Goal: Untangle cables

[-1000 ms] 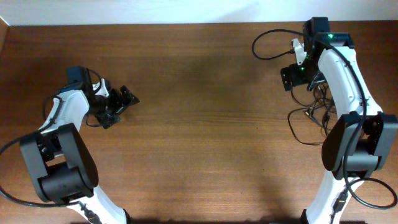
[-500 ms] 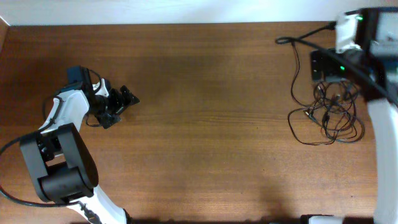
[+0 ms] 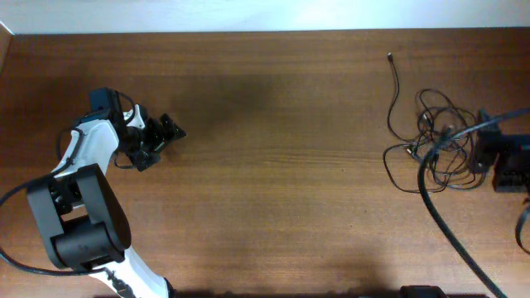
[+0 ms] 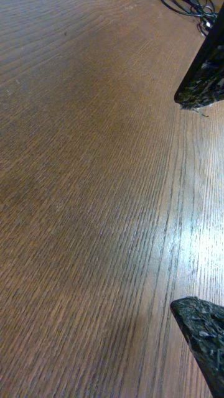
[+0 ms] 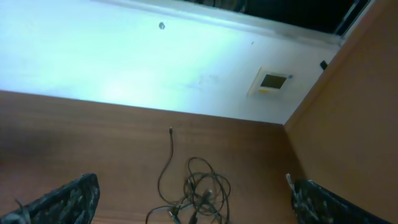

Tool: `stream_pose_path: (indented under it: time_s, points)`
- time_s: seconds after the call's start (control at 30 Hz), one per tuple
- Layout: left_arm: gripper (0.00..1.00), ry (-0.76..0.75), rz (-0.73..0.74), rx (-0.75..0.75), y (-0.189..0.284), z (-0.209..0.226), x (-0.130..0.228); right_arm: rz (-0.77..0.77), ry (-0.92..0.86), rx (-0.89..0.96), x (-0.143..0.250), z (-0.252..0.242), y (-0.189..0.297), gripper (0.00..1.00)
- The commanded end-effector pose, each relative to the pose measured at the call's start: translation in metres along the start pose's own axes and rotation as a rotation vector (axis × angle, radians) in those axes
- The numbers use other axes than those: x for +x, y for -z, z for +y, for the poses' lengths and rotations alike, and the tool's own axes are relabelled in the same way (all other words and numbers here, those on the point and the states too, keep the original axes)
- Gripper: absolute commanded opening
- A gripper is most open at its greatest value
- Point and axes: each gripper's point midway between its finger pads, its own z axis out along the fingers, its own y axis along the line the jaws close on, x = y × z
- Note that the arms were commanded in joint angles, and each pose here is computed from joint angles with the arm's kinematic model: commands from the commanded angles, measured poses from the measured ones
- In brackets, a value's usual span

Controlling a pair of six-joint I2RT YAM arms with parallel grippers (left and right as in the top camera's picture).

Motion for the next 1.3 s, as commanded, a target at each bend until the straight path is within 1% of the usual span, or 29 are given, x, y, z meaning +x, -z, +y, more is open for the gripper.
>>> stream_pose_path:
  time_s: [0.0, 0.1, 0.3, 0.4, 0.47, 0.53, 0.6, 0.67, 0.7, 0.73, 0.83, 0.87, 0.97, 1.07, 1.1, 1.17, 1.23, 1.27]
  points:
    - [0.99, -0.016, -0.006, 0.012, 0.0, -0.002, -0.005, 0.029, -0.004, -0.009, 0.004, 0.002, -0.008, 0.98]
    - [0.99, -0.016, -0.006, 0.012, 0.0, -0.002, -0.005, 0.01, -0.006, -0.006, 0.007, 0.001, 0.01, 0.98]
    - [0.99, -0.016, -0.006, 0.012, 0.0, -0.002, -0.005, -0.114, -0.02, 0.016, 0.015, -0.006, 0.079, 0.99]
    - [0.99, -0.016, -0.006, 0.012, 0.0, -0.002, -0.005, -0.133, -0.023, 0.02, 0.029, -0.005, 0.093, 0.98]
    - [0.99, -0.016, -0.006, 0.012, 0.0, -0.002, -0.005, -0.092, -0.018, 0.013, 0.049, 0.0, 0.085, 0.99]
    - [0.99, -0.016, -0.006, 0.012, 0.0, -0.002, -0.005, 0.002, -0.007, -0.004, 0.088, 0.009, 0.065, 0.98]
    - [0.99, -0.016, -0.006, 0.012, 0.0, -0.002, -0.005, 0.058, 0.0, -0.015, 0.115, 0.015, 0.055, 0.99]
    - [0.99, -0.016, -0.006, 0.012, 0.0, -0.002, -0.005, 0.123, 0.008, -0.027, 0.152, 0.024, 0.044, 0.99]
    - [0.99, -0.016, -0.006, 0.012, 0.0, -0.002, -0.005, 0.14, 0.01, -0.03, 0.163, 0.026, 0.042, 0.98]
    - [0.99, -0.016, -0.006, 0.012, 0.0, -0.002, -0.005, 0.172, 0.013, -0.036, 0.182, 0.03, 0.036, 0.98]
    - [0.99, -0.016, -0.006, 0.012, 0.0, -0.002, -0.005, 0.226, 0.02, -0.046, 0.215, 0.037, 0.027, 0.99]
    - [0.99, -0.016, -0.006, 0.012, 0.0, -0.002, -0.005, 0.251, 0.023, -0.051, 0.232, 0.041, 0.023, 0.99]
    - [0.99, -0.016, -0.006, 0.012, 0.0, -0.002, -0.005, 0.205, 0.018, -0.042, 0.243, 0.044, 0.016, 0.99]
    - [0.99, -0.016, -0.006, 0.012, 0.0, -0.002, -0.005, 0.17, 0.018, -0.032, 0.246, 0.044, 0.017, 0.99]
    - [0.99, -0.016, -0.006, 0.012, 0.0, -0.002, -0.005, 0.135, 0.013, -0.027, 0.242, 0.043, 0.016, 0.98]
    - [0.99, -0.016, -0.006, 0.012, 0.0, -0.002, -0.005, -0.035, -0.006, -0.018, 0.214, 0.042, 0.013, 0.98]
    - [0.99, -0.016, -0.006, 0.012, 0.0, -0.002, -0.005, -0.298, -0.024, -0.029, 0.17, 0.044, 0.017, 0.98]
    - [0.99, -0.016, -0.006, 0.012, 0.0, -0.002, -0.005, -0.389, -0.027, -0.032, 0.156, 0.044, 0.021, 0.99]
